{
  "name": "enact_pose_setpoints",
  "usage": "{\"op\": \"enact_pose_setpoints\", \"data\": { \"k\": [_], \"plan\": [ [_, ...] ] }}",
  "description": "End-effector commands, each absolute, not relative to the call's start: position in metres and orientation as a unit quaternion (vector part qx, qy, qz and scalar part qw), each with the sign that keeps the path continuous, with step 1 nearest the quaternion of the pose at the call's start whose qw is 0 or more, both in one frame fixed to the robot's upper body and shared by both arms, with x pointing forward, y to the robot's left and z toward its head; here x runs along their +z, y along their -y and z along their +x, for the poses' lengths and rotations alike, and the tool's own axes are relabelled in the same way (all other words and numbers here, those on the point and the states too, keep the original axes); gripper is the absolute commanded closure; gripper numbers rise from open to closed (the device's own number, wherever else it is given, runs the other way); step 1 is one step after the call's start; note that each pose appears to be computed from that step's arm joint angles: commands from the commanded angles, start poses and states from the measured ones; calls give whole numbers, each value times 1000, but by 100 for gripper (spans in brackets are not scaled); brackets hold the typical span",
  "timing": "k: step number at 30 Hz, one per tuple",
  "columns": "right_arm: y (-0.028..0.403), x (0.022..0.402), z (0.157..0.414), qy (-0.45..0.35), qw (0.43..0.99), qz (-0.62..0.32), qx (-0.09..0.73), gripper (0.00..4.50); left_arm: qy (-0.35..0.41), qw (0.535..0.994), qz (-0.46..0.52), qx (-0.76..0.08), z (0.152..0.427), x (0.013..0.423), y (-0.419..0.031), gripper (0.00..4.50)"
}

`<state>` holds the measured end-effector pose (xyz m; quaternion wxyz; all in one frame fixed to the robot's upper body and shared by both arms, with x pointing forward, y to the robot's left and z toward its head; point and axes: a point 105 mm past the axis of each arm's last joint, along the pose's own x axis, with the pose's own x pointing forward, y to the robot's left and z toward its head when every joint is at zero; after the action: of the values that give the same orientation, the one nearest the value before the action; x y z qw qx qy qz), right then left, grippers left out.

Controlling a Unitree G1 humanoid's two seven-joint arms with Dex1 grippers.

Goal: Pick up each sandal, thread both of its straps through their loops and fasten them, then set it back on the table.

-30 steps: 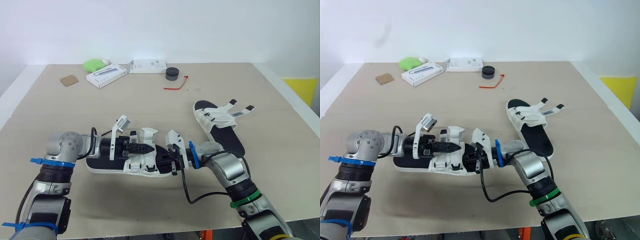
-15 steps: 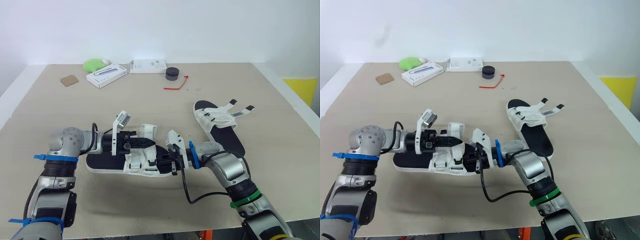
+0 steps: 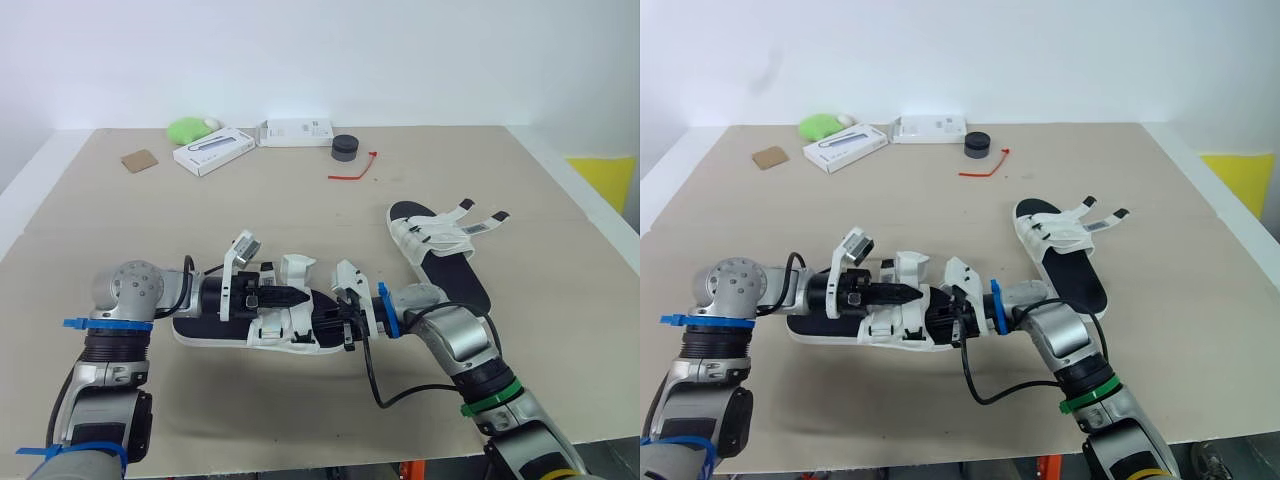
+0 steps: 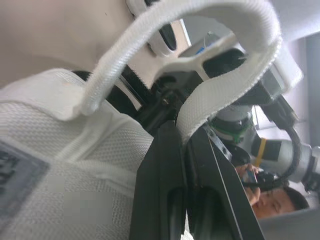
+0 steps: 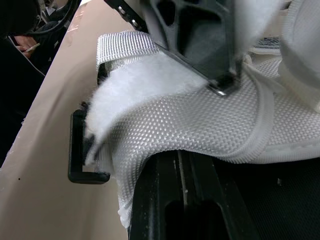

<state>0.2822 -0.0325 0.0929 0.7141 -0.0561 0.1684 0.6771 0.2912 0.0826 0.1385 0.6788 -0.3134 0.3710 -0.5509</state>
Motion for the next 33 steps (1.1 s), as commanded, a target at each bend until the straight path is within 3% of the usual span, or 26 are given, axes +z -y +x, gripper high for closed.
{"op": "enact_pose_setpoints", "data": {
  "k": [1,6,9,16,24,33],
  "plan": [
    [38,53,271,-252,707,-38,660,450,-385,683,-300,-544,287,132,-83,444],
    [38,52,271,-252,707,-36,660,450,-389,688,-259,-555,277,125,-86,444],
    [39,52,270,-253,707,-36,659,450,-384,690,-181,-586,263,114,-88,444],
    [38,53,272,-251,709,-35,658,450,-325,686,-81,-646,258,111,-85,444],
    [37,52,270,-252,709,-32,658,450,-238,685,-63,-686,263,131,-71,444],
    [38,53,271,-250,711,-30,657,450,-265,654,8,-709,258,112,-85,444]
  ]
}}
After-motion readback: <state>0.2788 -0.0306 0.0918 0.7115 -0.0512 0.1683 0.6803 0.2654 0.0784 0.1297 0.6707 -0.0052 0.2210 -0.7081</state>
